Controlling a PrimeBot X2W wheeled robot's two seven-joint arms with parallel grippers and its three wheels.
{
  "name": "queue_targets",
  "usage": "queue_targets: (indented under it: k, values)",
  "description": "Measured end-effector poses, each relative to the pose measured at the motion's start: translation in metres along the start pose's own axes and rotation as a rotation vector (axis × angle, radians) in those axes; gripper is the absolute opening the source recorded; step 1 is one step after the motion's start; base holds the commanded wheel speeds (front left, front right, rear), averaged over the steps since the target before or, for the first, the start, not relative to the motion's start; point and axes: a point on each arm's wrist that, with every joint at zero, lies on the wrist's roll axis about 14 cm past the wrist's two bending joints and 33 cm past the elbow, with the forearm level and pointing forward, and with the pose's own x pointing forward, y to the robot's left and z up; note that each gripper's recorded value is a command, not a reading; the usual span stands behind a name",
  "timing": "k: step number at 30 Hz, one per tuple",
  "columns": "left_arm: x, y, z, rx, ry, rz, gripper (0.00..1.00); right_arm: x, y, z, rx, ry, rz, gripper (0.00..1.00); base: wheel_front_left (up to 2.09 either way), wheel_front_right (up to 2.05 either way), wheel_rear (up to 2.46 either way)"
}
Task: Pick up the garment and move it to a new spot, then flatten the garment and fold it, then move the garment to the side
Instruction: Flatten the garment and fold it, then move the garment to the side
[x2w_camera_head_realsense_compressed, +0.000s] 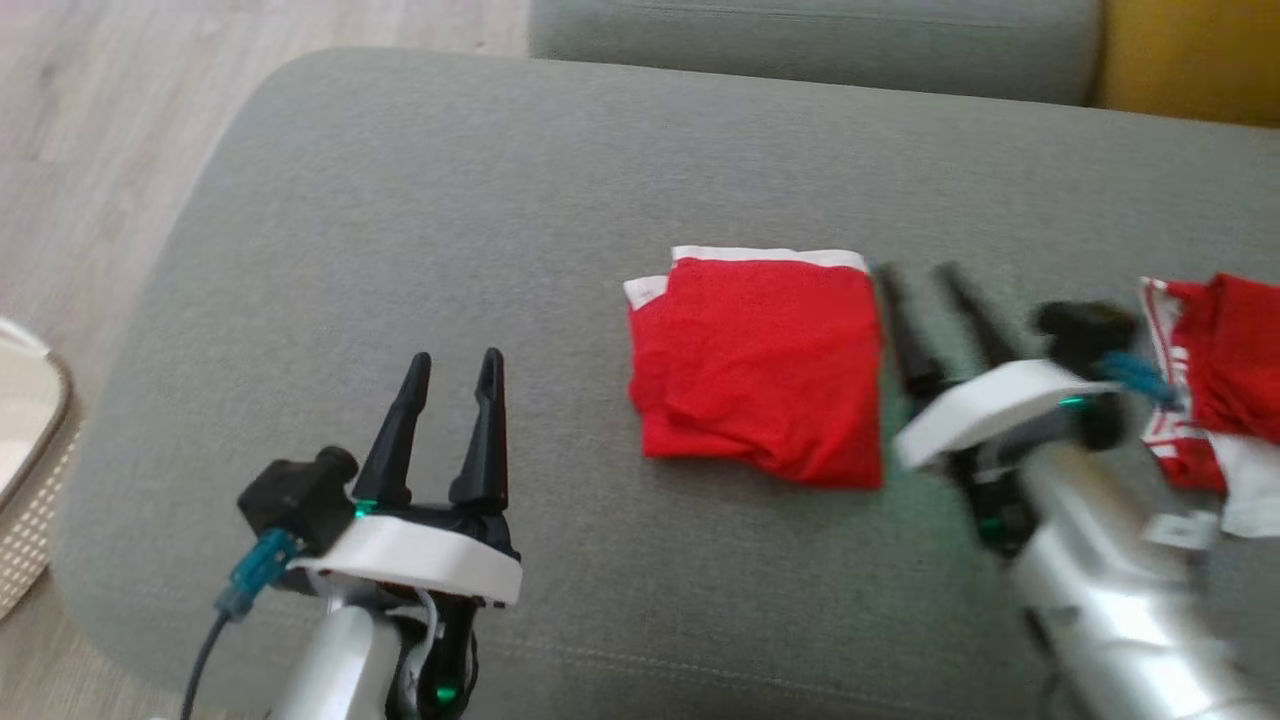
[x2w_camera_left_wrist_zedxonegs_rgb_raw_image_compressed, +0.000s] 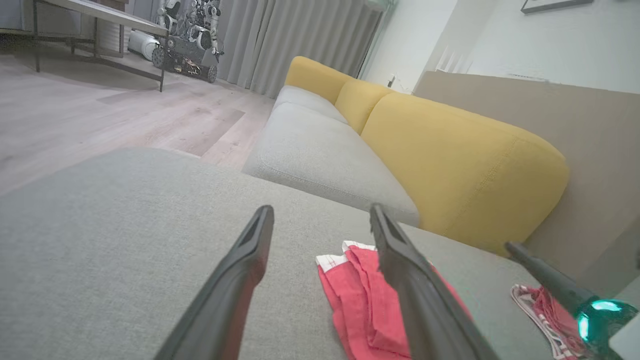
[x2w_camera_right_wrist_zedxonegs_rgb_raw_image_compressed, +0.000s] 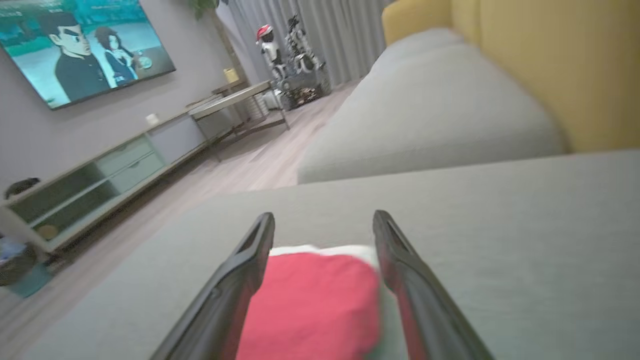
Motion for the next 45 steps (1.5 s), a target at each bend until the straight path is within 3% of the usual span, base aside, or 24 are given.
queue_targets:
  k: [3,8,14,25,37,45]
  values:
    - [0.005,-0.006,0.002,-0.013,-0.008,-0.018,1.00,-0.019,-0.042,0.027,-0.077,-0.089,-0.097,1.00,0.00,0.00,0.00]
    - [0.010,-0.014,-0.002,-0.018,0.002,-0.046,1.00,-0.068,-0.083,0.039,-0.191,-0.165,-0.240,1.00,0.00,0.00,0.00]
    - [0.014,-0.020,-0.009,-0.005,0.020,-0.067,1.00,-0.104,-0.083,0.039,-0.286,-0.205,-0.312,1.00,0.00,0.00,0.00]
    - [0.008,-0.018,-0.017,0.006,0.044,-0.067,1.00,-0.119,-0.076,0.036,-0.312,-0.213,-0.332,1.00,0.00,0.00,0.00]
    - [0.010,-0.017,-0.016,0.010,0.038,-0.065,1.00,-0.110,-0.068,0.024,-0.307,-0.172,-0.299,1.00,0.00,0.00,0.00]
    - [0.014,-0.010,-0.024,0.012,0.060,-0.051,1.00,-0.070,-0.050,-0.009,-0.148,-0.033,-0.208,1.00,0.00,0.00,0.00]
